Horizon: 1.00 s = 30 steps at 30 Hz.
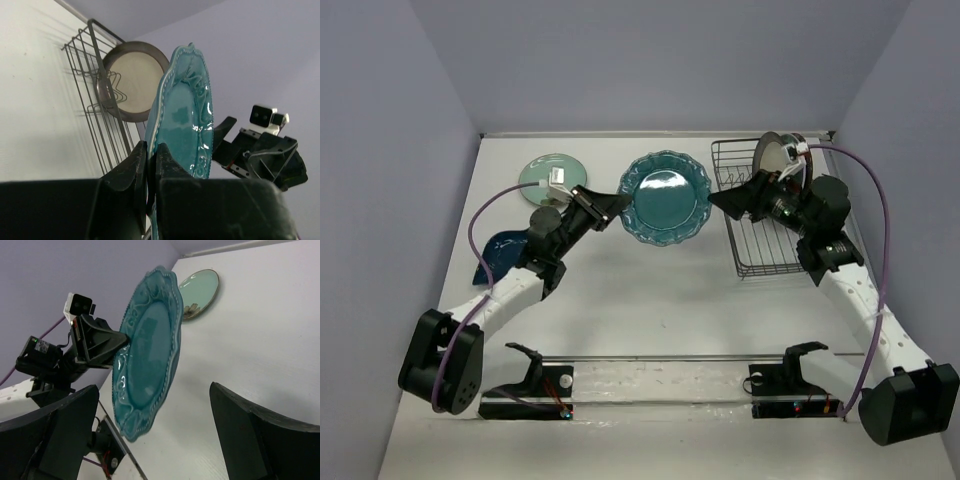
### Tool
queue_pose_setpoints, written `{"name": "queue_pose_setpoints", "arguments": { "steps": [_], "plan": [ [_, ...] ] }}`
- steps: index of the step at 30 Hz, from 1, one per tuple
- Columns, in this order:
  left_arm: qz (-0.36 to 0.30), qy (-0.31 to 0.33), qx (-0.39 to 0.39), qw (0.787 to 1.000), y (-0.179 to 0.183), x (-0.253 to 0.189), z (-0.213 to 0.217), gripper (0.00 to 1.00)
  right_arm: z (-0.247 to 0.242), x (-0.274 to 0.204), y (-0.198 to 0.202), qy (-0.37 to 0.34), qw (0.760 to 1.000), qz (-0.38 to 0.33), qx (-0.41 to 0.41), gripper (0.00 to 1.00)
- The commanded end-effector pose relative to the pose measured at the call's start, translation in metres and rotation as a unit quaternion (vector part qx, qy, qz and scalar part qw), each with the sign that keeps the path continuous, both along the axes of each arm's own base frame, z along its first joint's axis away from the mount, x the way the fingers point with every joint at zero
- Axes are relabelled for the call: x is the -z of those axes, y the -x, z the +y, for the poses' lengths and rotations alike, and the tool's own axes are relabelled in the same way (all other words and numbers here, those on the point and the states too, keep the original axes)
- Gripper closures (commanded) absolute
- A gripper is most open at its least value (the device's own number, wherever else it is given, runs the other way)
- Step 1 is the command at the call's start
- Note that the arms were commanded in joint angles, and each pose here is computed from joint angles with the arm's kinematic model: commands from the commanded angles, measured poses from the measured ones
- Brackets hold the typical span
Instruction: Load the plates into the dish rack
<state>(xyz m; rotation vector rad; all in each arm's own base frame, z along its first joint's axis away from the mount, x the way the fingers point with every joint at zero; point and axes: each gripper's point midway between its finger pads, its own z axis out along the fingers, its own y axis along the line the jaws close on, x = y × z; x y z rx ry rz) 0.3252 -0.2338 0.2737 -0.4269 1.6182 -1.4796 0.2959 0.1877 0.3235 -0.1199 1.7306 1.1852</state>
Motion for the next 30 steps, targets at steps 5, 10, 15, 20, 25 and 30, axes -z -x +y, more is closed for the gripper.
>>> {"name": "queue_pose_setpoints", "arguments": {
  "steps": [5, 10, 15, 20, 25, 30],
  "plan": [
    [-0.135, 0.061, 0.072, 0.986, 0.034, -0.088, -0.03, 0.94, 0.026, 0.004, -0.007, -0.018, 0.999, 0.004, -0.043, 0.05],
    [-0.138, 0.054, 0.081, 0.986, 0.039, -0.087, -0.034, 0.94, 0.028, -0.001, -0.007, -0.021, 0.999, -0.007, -0.041, 0.63],
    [-0.159, 0.029, 0.065, 0.985, 0.043, -0.09, -0.03, 0.94, 0.026, 0.01, -0.01, 0.001, 0.999, 0.01, -0.033, 0.91],
    [-0.164, 0.006, 0.067, 0.984, 0.044, -0.092, -0.032, 0.88, 0.021, 0.012, -0.013, 0.015, 1.0, 0.005, -0.019, 0.93],
    [-0.132, -0.046, 0.065, 0.988, 0.037, -0.071, -0.033, 0.18, 0.005, -0.008, -0.032, 0.029, 0.998, -0.018, 0.045, 0.93],
    [-0.108, -0.09, 0.04, 0.989, 0.033, -0.047, -0.023, 0.01, -0.023, -0.054, -0.057, 0.029, 0.993, -0.058, 0.097, 0.93]
  ]
}}
